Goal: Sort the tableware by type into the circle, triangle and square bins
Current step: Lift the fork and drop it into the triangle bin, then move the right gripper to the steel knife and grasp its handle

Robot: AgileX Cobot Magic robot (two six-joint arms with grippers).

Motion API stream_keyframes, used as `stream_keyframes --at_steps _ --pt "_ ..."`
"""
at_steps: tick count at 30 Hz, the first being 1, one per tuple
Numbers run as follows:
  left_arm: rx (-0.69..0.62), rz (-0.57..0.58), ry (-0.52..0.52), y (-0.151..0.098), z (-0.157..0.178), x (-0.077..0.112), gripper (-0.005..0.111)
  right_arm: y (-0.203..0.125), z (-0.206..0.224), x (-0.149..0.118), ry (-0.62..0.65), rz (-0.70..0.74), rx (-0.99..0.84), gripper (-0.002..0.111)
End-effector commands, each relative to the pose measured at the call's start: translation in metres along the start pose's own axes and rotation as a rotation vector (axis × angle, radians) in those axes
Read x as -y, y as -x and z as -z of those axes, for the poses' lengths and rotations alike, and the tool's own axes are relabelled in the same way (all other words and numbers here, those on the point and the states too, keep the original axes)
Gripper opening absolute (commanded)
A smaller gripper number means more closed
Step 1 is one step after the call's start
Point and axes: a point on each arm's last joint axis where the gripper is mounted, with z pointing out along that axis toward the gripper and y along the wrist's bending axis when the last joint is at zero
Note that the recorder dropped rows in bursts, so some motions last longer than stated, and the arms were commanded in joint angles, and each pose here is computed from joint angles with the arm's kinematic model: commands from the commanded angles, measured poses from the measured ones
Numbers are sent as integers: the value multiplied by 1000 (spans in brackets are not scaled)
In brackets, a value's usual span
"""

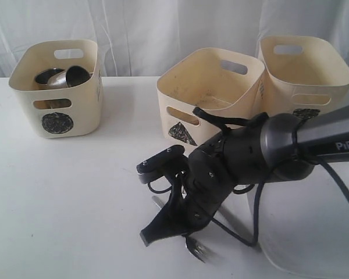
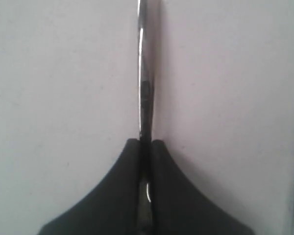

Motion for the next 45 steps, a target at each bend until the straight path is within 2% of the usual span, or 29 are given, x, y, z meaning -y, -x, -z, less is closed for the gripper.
stream_keyframes --at_steps 1,10,15,20,24,31,35,37,40,43,45 --pt "-6 4 0 -2 0 0 0 -1 23 -3 38 -98 93 0" --pt "-6 4 0 -2 0 0 0 -5 125 0 156 -170 640 0" --pt "-6 4 0 -2 0 0 0 -3 165 25 141 -232 860 0" --pt "-6 4 0 -2 0 0 0 2 164 70 29 -347 912 0" --pt "-6 4 0 -2 0 0 0 19 162 102 -43 -414 955 0" --pt "-6 4 0 -2 0 0 0 70 156 125 -72 -430 981 0" --pt "-6 4 0 -2 0 0 0 104 137 141 -85 -439 958 0" --pt "-6 4 0 -2 0 0 0 120 121 148 -88 -449 895 4" --pt "-6 4 0 -2 0 0 0 131 104 152 -105 -418 802 18" --pt "-6 4 0 -2 0 0 0 132 104 148 -127 -346 784 36" --pt "-6 4 0 -2 0 0 0 131 110 147 -138 -315 772 44"
